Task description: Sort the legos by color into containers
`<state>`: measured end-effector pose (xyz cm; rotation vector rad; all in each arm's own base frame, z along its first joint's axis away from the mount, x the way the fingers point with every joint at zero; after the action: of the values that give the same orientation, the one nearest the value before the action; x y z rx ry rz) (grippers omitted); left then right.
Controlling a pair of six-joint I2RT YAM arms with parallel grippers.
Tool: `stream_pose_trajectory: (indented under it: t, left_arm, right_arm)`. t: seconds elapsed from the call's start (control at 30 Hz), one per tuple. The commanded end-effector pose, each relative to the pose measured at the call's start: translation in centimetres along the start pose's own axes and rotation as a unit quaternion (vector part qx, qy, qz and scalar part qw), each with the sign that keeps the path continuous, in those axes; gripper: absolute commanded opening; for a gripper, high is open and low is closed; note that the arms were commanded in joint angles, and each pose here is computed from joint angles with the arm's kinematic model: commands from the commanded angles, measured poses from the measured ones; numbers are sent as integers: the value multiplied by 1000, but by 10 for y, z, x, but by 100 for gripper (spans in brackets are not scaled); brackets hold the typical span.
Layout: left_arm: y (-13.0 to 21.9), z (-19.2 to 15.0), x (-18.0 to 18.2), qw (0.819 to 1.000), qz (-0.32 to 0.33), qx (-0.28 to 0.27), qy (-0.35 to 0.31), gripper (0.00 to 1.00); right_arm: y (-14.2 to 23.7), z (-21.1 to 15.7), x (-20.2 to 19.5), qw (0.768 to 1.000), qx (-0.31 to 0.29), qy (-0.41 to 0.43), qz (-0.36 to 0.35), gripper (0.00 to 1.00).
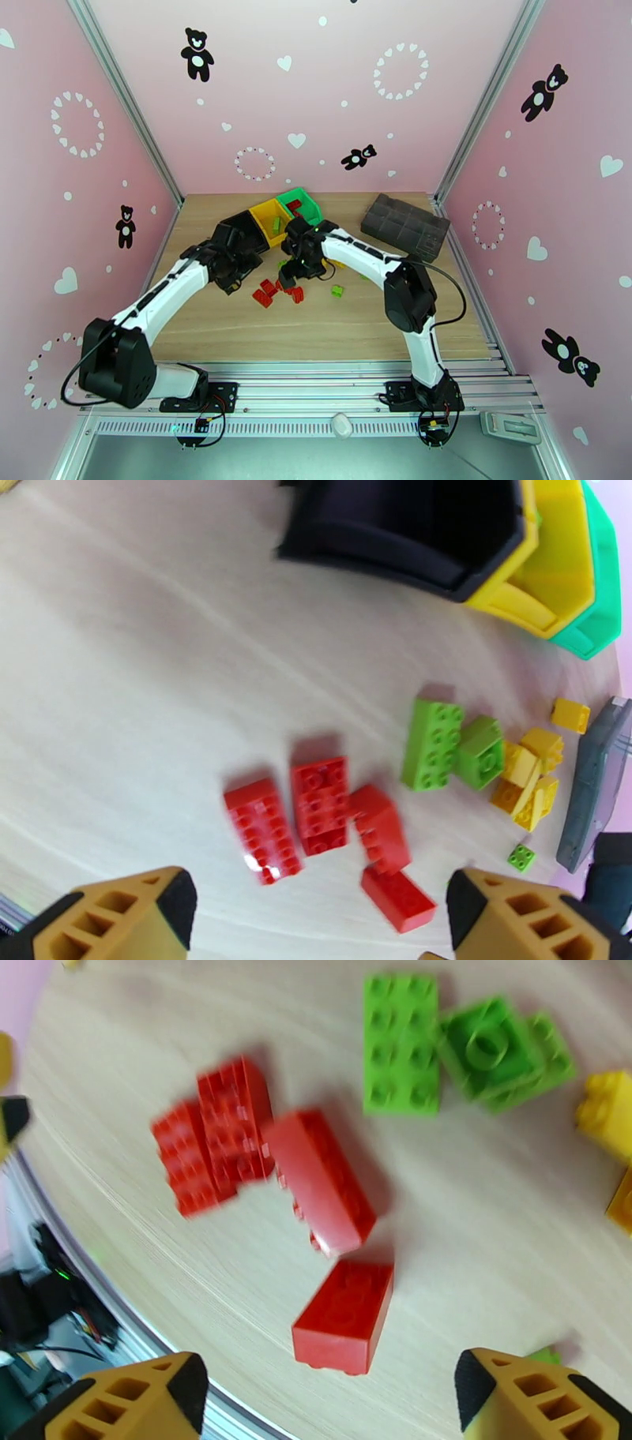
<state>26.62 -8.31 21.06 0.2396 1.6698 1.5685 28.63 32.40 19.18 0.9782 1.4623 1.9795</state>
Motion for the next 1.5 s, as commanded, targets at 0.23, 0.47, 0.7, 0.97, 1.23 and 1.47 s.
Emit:
stream_pose_trajectory:
  t: [0.23, 0.47, 0.7, 0.97, 1.23, 1.47]
  left_arm:
    - [-1, -13, 33, 999, 14, -9, 32, 89]
    - [-3, -16, 39, 999, 14, -3, 34, 89]
    - [-7, -17, 36, 999, 14, 5, 30, 89]
    - [-10, -16, 27, 1000, 14, 11, 20, 89]
    - [-15, -17, 9, 1000, 0, 22, 2, 88]
    - [-27, -23, -29, 997, -45, 53, -23, 88]
  right_arm:
    - [-16, -12, 14, 998, 35, 31, -45, 72]
    - [-28, -12, 11, 997, 51, 26, -54, 66]
    - [-39, -9, 10, 997, 56, 20, -53, 61]
    - [-45, -5, 9, 996, 59, 15, -59, 52]
    - [-34, -3, 5, 997, 45, 5, -62, 37]
    - [-9, -5, -21, 998, 18, -50, -30, 24]
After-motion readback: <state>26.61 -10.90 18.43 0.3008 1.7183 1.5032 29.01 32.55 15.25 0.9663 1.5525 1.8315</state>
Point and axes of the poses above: each hand's point on the last joint's axis, 136 mm out from that joint toward the fingers, its own y axis back along the fingers, its own x axis along the line the jaws close on, z = x × y, the point moved 10 cm from there along y, back along the fingers, and after that the axes turned 5 degrees about y, right-handed, at the moved point
